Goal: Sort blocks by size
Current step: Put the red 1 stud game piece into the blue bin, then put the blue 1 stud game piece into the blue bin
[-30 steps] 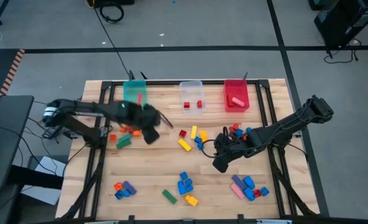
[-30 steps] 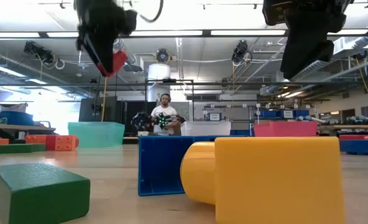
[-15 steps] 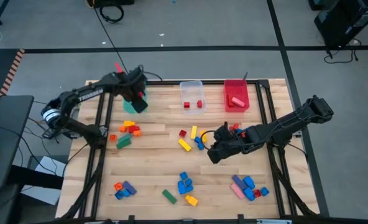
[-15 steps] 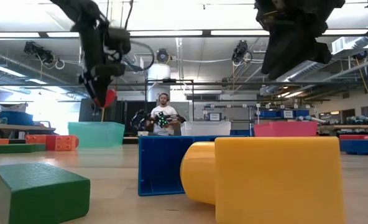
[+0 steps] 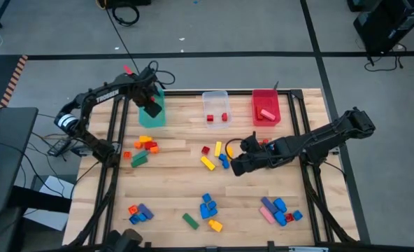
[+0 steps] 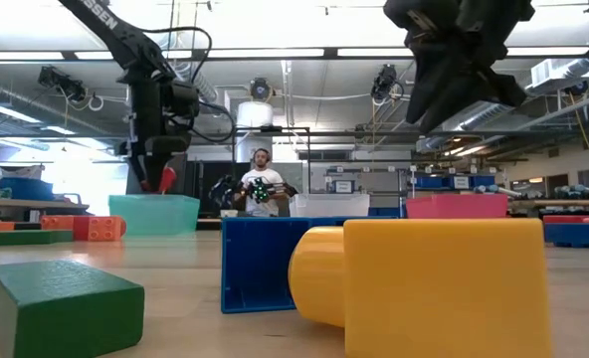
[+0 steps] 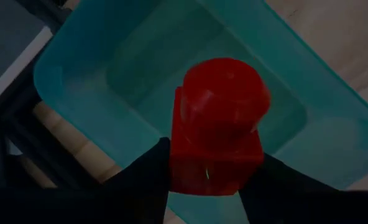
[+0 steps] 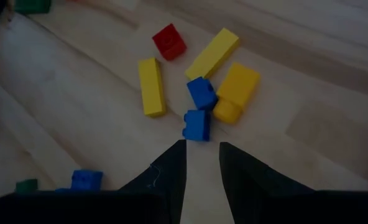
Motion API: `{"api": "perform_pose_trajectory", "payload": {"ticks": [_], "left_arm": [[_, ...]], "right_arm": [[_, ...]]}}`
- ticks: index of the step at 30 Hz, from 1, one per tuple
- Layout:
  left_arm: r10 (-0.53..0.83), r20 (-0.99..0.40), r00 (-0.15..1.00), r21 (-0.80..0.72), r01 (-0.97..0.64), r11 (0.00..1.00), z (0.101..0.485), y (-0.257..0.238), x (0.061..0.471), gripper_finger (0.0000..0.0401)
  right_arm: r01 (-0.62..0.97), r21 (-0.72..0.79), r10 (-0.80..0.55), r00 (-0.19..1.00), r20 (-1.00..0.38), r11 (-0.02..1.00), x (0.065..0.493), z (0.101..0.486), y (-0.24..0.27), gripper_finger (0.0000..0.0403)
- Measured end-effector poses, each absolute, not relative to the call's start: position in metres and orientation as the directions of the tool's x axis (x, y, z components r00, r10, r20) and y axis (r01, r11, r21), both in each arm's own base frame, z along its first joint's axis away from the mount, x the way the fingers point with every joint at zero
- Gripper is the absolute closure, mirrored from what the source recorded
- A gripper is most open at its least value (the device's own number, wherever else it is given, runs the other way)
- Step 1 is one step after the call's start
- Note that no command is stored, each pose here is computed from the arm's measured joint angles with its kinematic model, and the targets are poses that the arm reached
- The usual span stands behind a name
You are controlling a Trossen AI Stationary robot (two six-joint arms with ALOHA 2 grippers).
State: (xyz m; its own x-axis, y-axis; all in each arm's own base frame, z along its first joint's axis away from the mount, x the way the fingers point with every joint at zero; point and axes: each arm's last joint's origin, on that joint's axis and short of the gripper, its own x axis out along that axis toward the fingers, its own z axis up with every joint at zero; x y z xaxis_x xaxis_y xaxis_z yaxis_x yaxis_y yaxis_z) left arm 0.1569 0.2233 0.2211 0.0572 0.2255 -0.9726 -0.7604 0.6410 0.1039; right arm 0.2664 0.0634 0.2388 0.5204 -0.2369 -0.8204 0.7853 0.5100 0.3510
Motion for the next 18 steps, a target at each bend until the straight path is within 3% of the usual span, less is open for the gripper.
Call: {"api": "perform_pose_trajectory", "payload": {"ticks": [10, 18], "left_arm": [[0.222, -0.974, 0.054, 0.101, -0.767, 0.633, 0.224, 0.223, 0.157, 0.0172], [0.296, -0.947, 0.122, 0.049, -0.859, 0.509, 0.263, 0.210, 0.160, 0.0169]], "right_arm": [[0.781, 0.334, -0.244, 0.516, -0.821, 0.528, 0.267, 0.239, 0.060, 0.0293], [0.723, 0.259, -0.251, 0.516, -0.819, 0.641, 0.267, 0.239, 0.059, 0.0293]]}}
